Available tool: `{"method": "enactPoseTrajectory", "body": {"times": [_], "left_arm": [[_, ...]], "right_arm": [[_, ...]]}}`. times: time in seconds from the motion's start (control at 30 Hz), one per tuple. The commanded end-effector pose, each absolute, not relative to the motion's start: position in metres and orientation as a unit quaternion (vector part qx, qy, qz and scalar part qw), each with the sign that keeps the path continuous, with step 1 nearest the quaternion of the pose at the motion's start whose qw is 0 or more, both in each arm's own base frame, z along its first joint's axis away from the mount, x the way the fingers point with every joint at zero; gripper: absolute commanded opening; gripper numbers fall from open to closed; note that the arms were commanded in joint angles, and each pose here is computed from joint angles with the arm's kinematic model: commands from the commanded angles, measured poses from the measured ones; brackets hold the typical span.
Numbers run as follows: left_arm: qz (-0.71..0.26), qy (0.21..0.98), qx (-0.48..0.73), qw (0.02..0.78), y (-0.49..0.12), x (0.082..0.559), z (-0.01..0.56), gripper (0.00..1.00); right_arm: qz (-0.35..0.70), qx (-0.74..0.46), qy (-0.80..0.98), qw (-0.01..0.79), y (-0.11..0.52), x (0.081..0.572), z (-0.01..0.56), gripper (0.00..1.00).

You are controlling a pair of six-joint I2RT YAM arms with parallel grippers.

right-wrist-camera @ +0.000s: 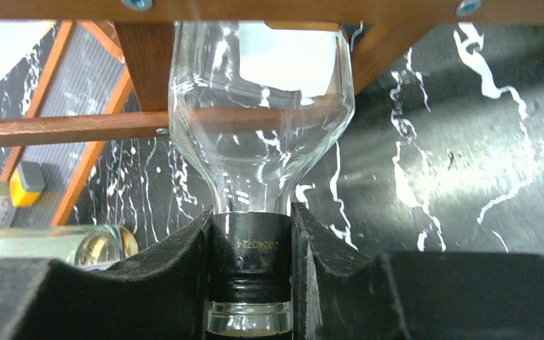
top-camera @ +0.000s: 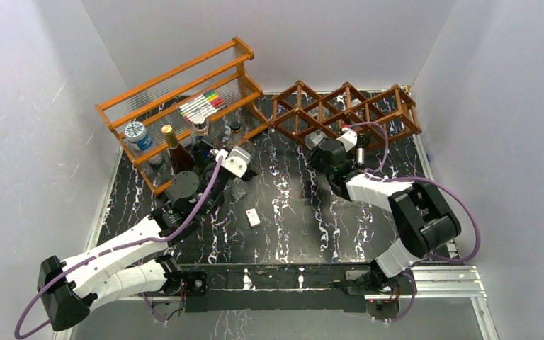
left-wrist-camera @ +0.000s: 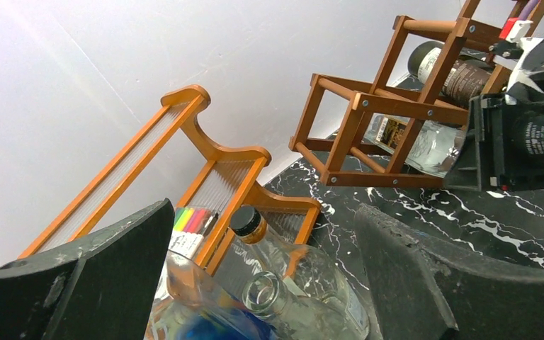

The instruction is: Take the wine bottle off the wine rack

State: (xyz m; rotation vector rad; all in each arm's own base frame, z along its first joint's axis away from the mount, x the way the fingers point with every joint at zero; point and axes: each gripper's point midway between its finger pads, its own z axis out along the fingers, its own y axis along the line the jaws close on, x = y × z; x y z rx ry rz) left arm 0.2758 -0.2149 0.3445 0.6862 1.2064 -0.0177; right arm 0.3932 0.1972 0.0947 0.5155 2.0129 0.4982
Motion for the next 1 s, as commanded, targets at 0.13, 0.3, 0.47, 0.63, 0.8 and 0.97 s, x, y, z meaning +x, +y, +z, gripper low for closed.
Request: {"method": "enactPoseTrajectory", "body": {"times": [0.13, 0.3, 0.47, 0.63, 0.8, 0.97], "left_arm": [[-0.031, 0.548, 0.304, 0.779, -0.219, 0.274, 0.358, 0.98], [-0.039, 0.552, 0.308, 0.774, -0.224, 0.275, 0.354, 0.98], [-0.061, 0.559, 0.333, 0.757, -0.240, 0.274, 0.344, 0.98], [-0.089, 0.568, 0.359, 0.736, -0.258, 0.270, 0.332, 0.98], [-0.092, 0.580, 0.366, 0.722, -0.268, 0.273, 0.317, 0.98], [-0.128, 0.586, 0.353, 0.718, -0.277, 0.266, 0.317, 0.98]], "right_arm": [[0.201, 0.181, 0.838, 0.475, 0.190, 0.370, 0.082, 0.00], [0.193, 0.154, 0.865, 0.437, 0.188, 0.348, 0.059, 0.00], [0.199, 0.133, 0.880, 0.410, 0.188, 0.327, 0.053, 0.00], [0.202, 0.112, 0.891, 0.391, 0.181, 0.303, 0.056, 0.00], [0.221, 0.102, 0.891, 0.383, 0.175, 0.277, 0.066, 0.00], [0.230, 0.089, 0.887, 0.391, 0.166, 0.258, 0.073, 0.00]]}}
